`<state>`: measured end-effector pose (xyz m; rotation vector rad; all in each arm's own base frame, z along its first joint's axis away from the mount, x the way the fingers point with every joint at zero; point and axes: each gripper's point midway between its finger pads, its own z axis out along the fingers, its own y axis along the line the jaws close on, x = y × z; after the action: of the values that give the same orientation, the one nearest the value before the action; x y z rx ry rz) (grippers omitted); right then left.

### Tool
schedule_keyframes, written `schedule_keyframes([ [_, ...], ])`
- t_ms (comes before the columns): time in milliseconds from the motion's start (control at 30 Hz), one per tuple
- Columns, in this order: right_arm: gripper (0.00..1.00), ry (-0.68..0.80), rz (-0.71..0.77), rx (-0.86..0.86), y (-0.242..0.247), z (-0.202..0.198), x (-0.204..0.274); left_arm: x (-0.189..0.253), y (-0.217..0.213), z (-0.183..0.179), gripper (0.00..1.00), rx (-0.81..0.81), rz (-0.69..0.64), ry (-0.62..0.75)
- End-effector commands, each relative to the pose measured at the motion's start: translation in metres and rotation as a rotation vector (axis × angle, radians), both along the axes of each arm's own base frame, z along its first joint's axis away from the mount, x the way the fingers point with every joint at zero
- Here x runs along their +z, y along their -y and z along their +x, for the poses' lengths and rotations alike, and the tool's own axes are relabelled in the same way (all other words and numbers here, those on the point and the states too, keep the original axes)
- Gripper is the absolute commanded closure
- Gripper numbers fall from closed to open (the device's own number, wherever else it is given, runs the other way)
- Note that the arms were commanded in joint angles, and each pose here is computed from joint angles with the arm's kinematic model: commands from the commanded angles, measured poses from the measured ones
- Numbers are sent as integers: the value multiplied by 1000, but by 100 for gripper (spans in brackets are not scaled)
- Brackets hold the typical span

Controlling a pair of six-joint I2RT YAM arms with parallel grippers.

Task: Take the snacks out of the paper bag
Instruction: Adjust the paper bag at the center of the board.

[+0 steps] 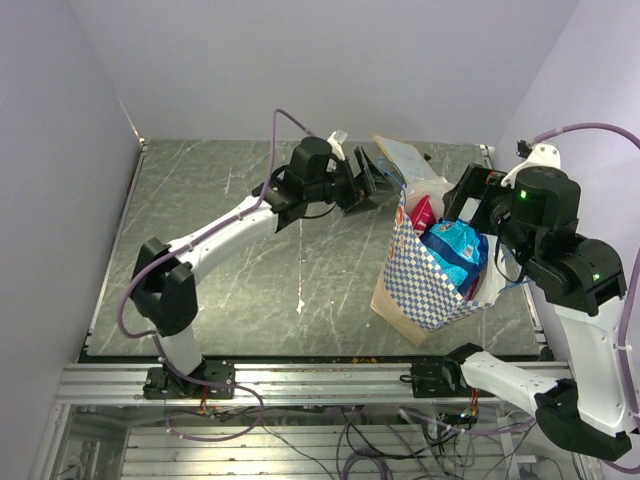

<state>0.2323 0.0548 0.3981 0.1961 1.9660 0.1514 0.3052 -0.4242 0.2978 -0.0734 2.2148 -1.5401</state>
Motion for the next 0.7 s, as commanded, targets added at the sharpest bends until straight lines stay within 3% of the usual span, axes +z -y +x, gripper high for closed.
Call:
schedule_keyframes([
  [0,0,69,-15,1,3,5,15,59,29,12,5,-35,-171,118],
  [200,0,82,-19,4,3,6,20,57,58,31,3,-50,-205,107],
  [333,0,85,-20,-20,9,3,24,36,72,46,19,-46,-158,65],
  [667,0,140,-45,-47,19,0,39,36,86,58,55,-62,-156,71],
])
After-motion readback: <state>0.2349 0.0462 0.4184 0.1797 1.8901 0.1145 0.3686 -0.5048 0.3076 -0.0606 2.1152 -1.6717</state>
